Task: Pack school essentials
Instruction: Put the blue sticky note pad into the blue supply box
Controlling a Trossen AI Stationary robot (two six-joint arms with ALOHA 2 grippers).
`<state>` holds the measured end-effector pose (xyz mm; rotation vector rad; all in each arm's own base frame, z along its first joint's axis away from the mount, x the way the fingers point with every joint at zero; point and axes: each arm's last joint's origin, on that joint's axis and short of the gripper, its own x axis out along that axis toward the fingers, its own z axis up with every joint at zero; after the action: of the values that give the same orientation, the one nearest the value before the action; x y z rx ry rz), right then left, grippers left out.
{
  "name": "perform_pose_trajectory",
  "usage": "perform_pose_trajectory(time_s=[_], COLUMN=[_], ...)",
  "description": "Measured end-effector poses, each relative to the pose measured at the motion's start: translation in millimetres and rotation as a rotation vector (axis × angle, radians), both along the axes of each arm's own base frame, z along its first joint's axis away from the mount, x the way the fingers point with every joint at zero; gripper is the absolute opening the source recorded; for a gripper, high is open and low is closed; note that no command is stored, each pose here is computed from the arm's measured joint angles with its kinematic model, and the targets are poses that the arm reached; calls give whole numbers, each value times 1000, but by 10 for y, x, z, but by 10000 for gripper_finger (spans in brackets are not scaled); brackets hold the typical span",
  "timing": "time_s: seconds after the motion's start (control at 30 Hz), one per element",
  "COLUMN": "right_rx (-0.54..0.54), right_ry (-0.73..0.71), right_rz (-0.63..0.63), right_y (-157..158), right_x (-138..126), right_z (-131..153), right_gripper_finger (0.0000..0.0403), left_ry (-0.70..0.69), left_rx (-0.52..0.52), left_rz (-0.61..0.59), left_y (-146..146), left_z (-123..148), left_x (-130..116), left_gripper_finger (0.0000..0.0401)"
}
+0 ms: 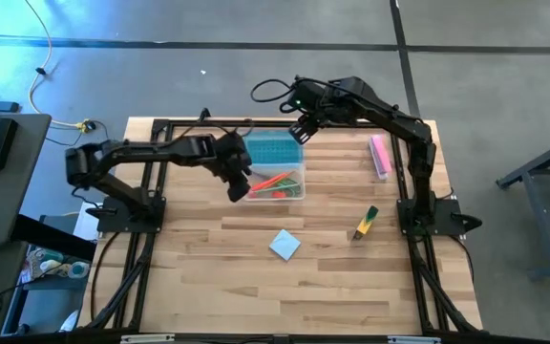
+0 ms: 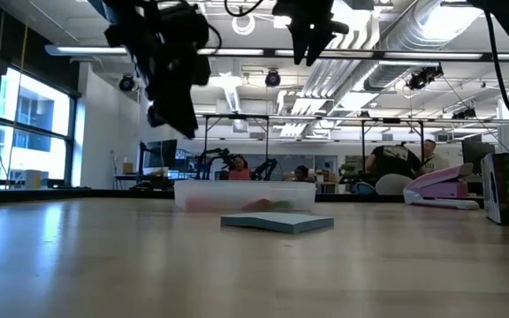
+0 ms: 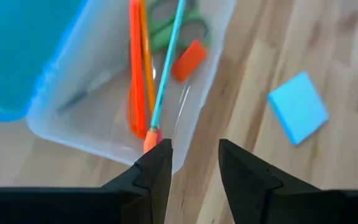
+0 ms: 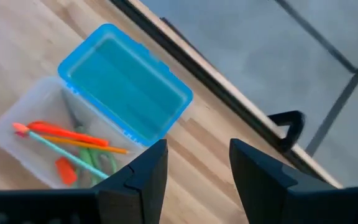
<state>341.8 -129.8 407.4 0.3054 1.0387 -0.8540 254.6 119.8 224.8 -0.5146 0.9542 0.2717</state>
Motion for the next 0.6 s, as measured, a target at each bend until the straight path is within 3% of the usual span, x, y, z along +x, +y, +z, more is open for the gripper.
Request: perform_pose_trajectory(time_s=[0.5,0.6], right_rx=[162,193], right_ry=[-94,-106], right_rz=[31,26], right_y=[399,531], right_x=[130,156], right_z=[-11,-16], right_gripper_finger=[162,163], left_ry=[-285,-348], left_rx=[189,218], left_rz=[-58,-54], left_y=[-279,-339], left_z=[808,858], left_x=[-538,-655], left_gripper_finger=[117,117])
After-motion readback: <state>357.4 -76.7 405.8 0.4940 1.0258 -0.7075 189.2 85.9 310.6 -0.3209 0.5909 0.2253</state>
